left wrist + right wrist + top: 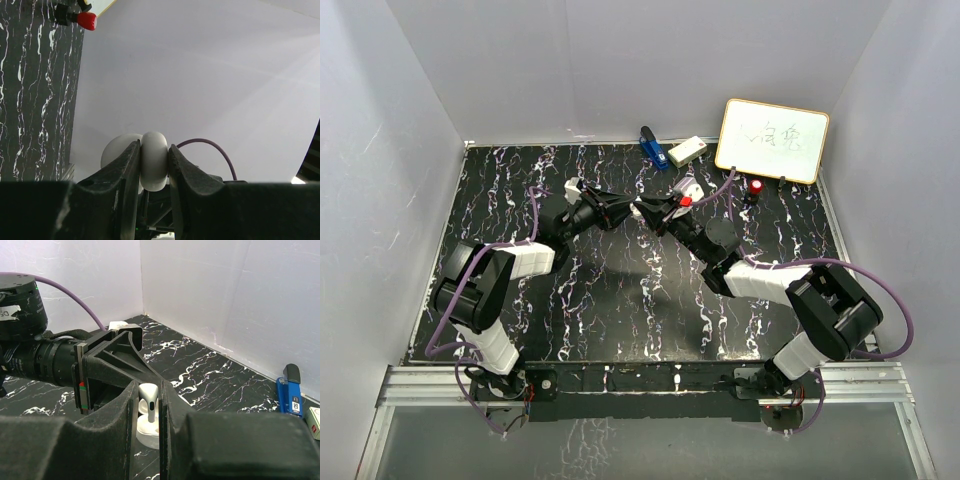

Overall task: Insert the wireless bluetooth earbuds into the charging case
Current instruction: Place the earbud in the charging case.

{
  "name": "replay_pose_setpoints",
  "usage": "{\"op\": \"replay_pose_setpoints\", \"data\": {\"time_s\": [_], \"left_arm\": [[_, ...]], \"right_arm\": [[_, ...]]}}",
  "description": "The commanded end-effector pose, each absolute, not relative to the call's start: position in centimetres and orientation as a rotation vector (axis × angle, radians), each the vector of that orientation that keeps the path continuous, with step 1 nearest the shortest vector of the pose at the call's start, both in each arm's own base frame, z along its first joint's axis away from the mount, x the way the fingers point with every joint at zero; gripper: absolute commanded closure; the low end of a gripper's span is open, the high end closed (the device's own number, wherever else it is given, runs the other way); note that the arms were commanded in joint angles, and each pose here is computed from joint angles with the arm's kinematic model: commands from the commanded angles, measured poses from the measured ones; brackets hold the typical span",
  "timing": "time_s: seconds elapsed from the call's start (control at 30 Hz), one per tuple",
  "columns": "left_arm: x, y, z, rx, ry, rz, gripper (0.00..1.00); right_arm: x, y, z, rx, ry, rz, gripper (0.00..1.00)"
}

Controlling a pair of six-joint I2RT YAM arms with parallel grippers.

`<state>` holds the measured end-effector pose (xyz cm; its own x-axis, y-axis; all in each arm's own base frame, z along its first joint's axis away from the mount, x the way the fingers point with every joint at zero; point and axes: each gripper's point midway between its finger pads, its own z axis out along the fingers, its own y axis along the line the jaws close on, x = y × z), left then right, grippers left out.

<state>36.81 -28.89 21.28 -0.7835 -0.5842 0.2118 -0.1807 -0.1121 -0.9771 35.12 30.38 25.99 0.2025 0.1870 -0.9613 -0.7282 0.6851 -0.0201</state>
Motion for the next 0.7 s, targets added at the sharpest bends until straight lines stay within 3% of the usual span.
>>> {"op": "replay_pose_setpoints", "data": {"time_s": [0.0, 0.67], "left_arm": [[35.93, -29.31, 25.72, -0.704, 1.784, -2.050, 1.00], [35.72, -29.18, 26.64, -0.697, 1.765, -2.055, 1.00]], "right_arm": [[35.16, 30.14, 27.63, -0.518, 1.148, 0.667, 1.00], [35.14, 29.60, 27.10, -0.513, 1.165, 0.653, 1.00]]}}
